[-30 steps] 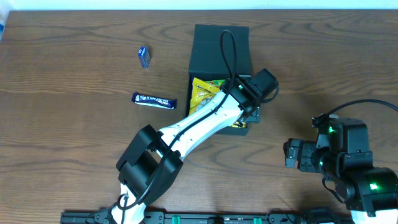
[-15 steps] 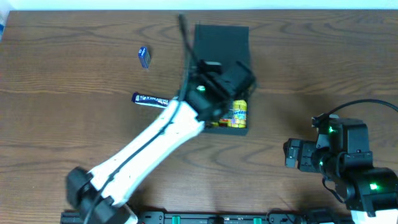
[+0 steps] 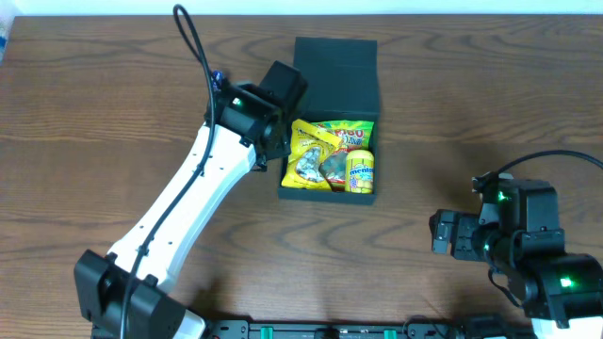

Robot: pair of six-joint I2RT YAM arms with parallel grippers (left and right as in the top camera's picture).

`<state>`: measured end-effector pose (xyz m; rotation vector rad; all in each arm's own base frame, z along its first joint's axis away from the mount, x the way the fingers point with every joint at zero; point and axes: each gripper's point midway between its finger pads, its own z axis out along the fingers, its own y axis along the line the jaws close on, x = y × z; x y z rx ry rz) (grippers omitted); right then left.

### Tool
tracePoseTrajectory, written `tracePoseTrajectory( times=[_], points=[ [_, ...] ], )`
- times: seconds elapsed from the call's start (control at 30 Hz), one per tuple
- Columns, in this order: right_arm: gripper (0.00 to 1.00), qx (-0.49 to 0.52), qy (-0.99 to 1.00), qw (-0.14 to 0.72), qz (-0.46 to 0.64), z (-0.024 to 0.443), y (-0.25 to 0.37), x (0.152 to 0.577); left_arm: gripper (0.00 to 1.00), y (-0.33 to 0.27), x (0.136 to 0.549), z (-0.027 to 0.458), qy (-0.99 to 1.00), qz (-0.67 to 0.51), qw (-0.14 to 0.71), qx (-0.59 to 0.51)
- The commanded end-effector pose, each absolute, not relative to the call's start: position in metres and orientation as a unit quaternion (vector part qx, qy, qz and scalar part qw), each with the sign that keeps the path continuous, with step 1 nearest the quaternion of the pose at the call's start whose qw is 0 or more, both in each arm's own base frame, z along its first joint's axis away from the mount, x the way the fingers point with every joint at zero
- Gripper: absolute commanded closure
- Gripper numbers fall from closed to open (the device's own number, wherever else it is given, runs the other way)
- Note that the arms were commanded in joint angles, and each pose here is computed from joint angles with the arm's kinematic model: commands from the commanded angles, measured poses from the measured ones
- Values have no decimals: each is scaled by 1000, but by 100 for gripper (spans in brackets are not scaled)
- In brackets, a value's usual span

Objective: Pack container
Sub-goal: 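Release the Mentos bottle and move the left gripper to the Dairy Milk bar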

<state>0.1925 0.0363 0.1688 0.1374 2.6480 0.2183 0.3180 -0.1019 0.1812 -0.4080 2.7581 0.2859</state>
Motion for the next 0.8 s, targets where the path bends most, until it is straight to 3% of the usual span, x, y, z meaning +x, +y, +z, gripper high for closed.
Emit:
tracePoseTrajectory(
  times=[0.0,0.27,0.33,0.5,0.77],
  points=[
    [1,60,965,241,81,170,35,192,3,-102,304,150,966,54,109,-228],
    [1,60,965,241,81,170,35,192,0,-111,330,117,905,-62,83,-412],
    [1,60,965,241,81,170,35,192,5,-109,339,117,896,-79,85,-428],
    [1,60,965,241,81,170,35,192,5,-97,354,105,874,-82,85,-472],
    [1,60,965,241,81,170,35,192,12,-94,374,55,856,-89,40,-507]
  ],
)
